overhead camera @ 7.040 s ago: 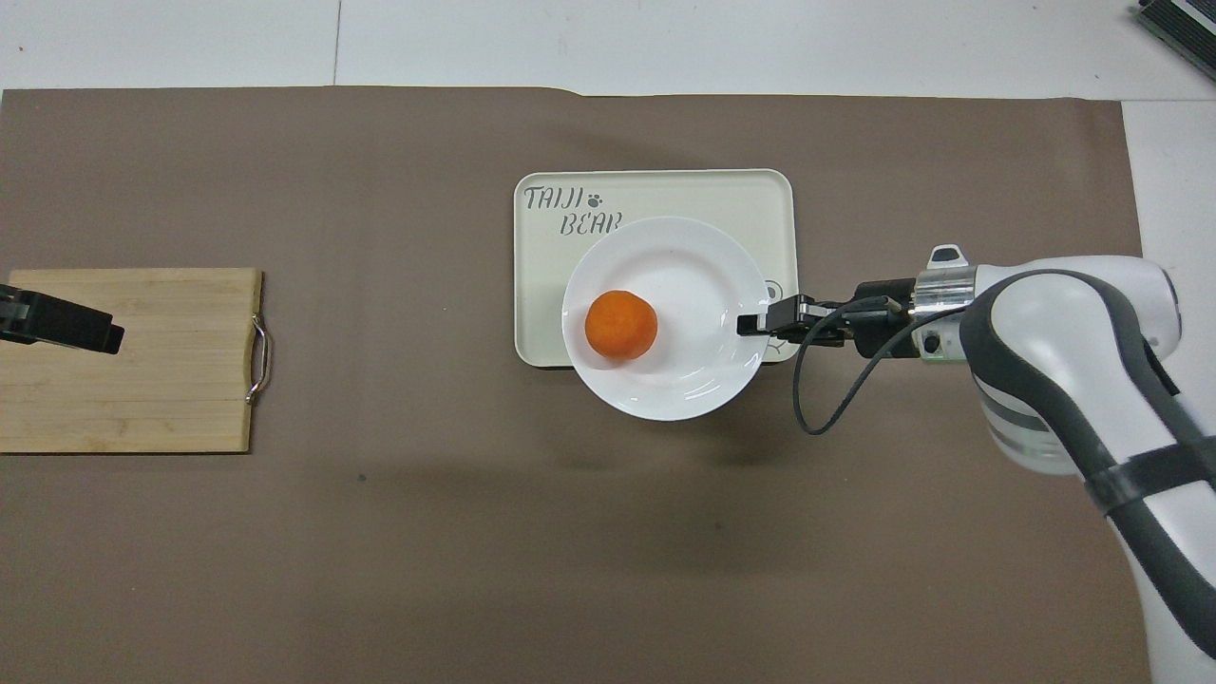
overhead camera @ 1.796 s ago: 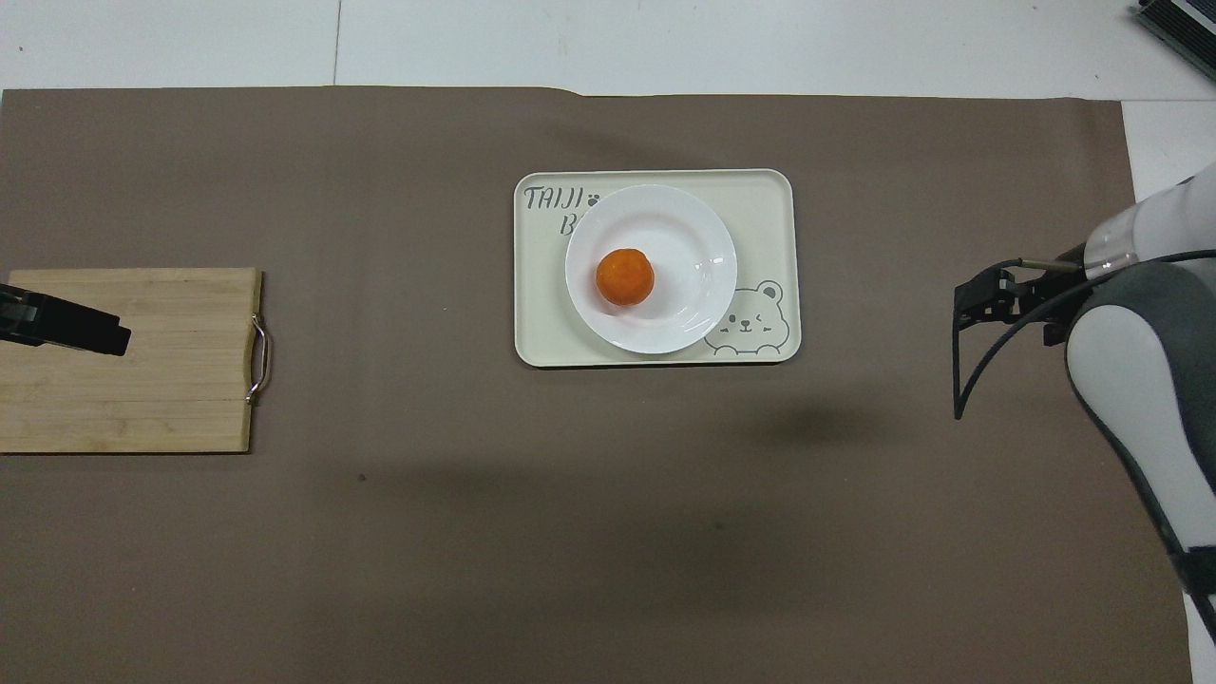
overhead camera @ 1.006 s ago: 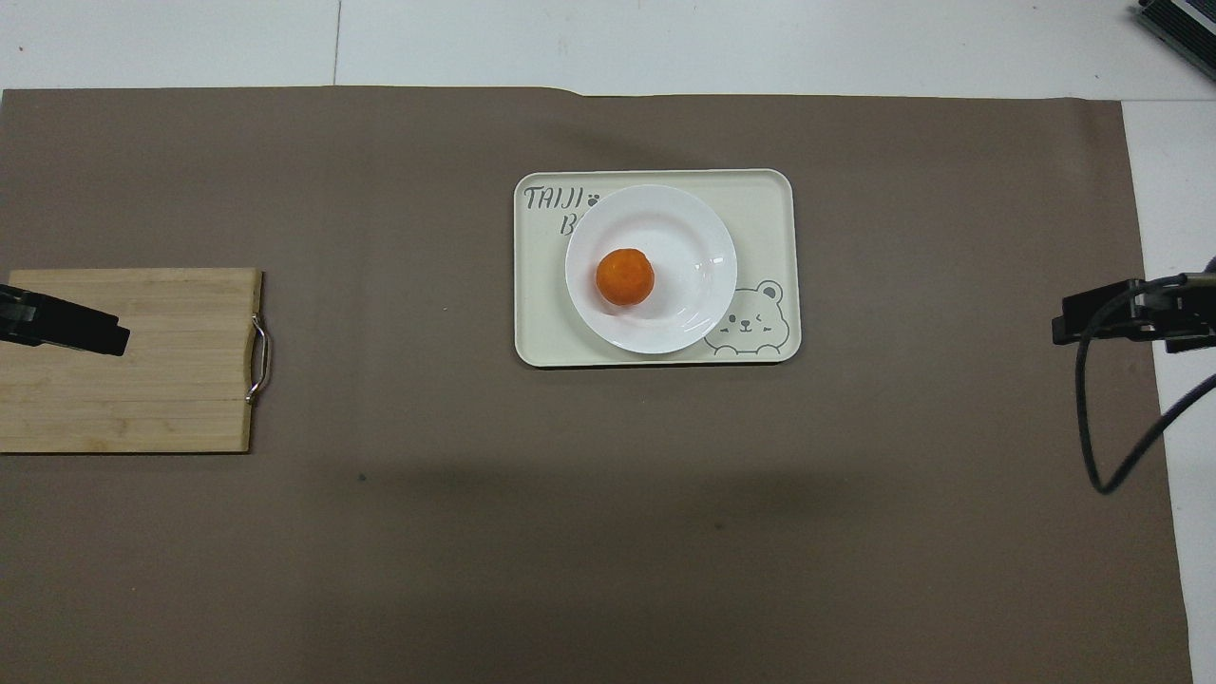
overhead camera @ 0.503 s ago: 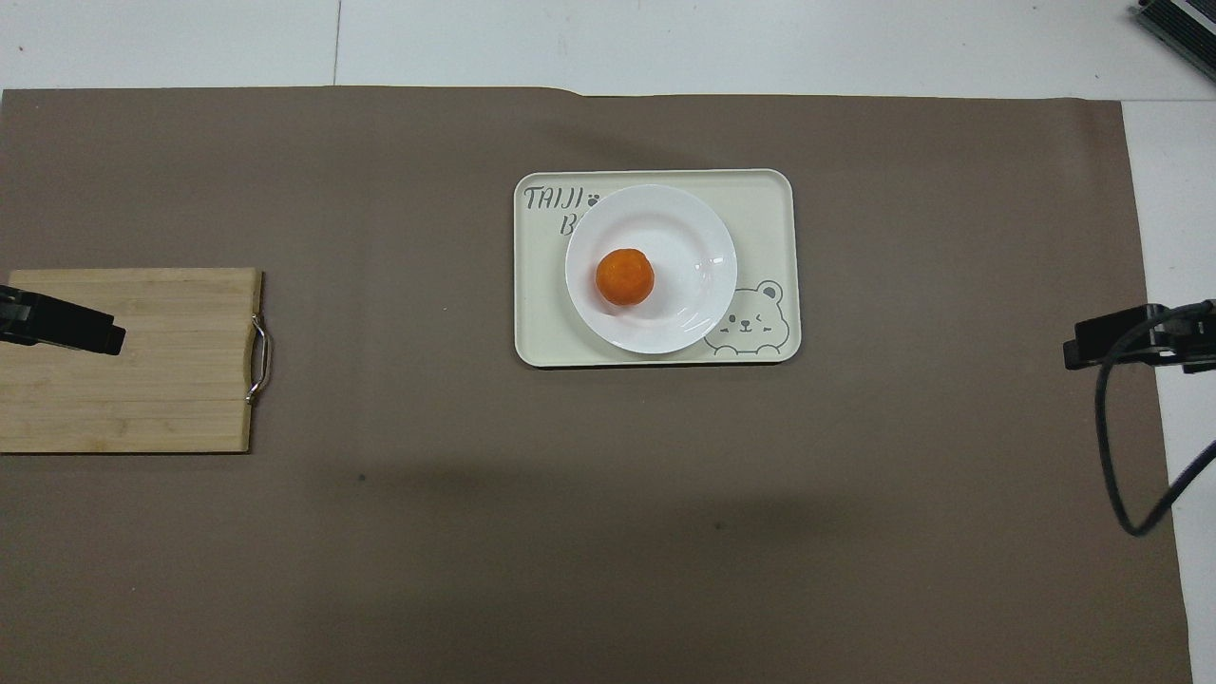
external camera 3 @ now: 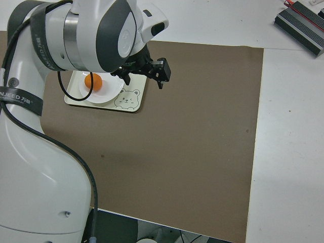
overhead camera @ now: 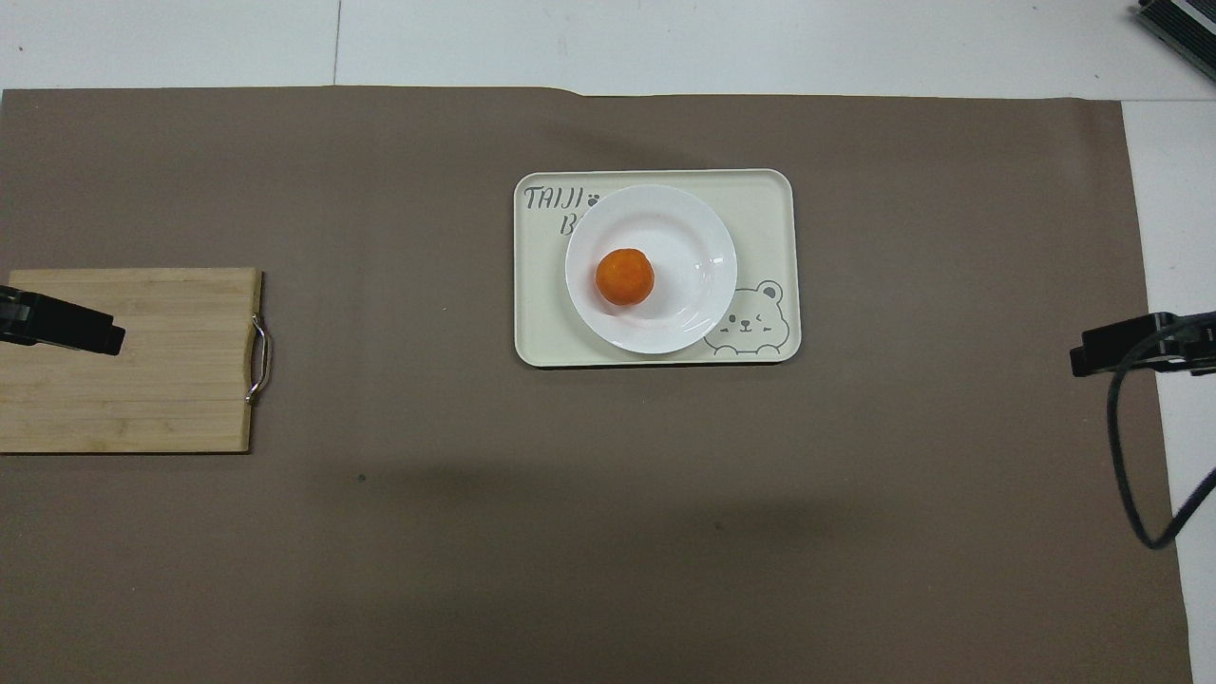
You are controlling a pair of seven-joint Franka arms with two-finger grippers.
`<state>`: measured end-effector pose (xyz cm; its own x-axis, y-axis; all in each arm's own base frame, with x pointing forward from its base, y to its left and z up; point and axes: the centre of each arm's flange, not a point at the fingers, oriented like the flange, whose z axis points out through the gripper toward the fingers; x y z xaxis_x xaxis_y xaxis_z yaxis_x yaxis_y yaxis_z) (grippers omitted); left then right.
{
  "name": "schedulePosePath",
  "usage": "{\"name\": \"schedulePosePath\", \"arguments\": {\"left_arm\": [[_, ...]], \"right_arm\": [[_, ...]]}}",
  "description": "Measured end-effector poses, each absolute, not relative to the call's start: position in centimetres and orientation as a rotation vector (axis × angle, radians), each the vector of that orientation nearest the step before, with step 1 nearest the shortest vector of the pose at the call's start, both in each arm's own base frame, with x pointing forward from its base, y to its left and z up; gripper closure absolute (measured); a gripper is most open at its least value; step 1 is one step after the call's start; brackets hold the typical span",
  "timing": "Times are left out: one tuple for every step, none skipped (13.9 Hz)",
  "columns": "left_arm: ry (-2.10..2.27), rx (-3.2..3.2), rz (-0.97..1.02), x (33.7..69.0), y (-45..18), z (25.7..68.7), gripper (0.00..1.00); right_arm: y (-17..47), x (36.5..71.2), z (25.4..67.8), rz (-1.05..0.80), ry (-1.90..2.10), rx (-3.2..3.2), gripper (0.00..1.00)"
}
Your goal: Place orange and plate with both arms
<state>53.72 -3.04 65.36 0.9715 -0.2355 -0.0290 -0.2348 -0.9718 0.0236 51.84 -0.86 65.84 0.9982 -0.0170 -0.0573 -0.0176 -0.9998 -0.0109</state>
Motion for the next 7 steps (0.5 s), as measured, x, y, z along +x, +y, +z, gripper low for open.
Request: {"name": "schedulePosePath", "arguments": {"left_arm": [[-0.370,3.099,-0.049,53.72,-3.04,65.36,0.00],[-0.370,3.099,-0.049,53.72,-3.04,65.36,0.00],[-0.370,3.099,-0.049,53.72,-3.04,65.36,0.00],[-0.370,3.099,-0.049,53.72,-3.04,65.36,0.00],[-0.370,3.099,-0.049,53.72,-3.04,65.36,0.00],[-0.370,3.099,-0.049,53.72,-3.04,65.36,0.00],[-0.370,3.099,-0.049,53.72,-3.04,65.36,0.00]], "right_arm": [[-0.86,51.78,65.92,0.088,0.027,-3.130,0.00],[-0.84,51.71,66.03,0.085,0.026,-3.130,0.00],[-0.80,51.64,66.14,0.081,0.025,-3.130,0.00],[-0.74,51.59,66.22,0.079,0.023,-3.132,0.00],[-0.72,51.57,66.26,0.078,0.021,-3.140,0.00],[-0.76,51.57,66.26,0.078,0.020,-3.153,0.00],[-0.79,51.57,66.27,0.079,0.020,-3.160,0.00]]}}
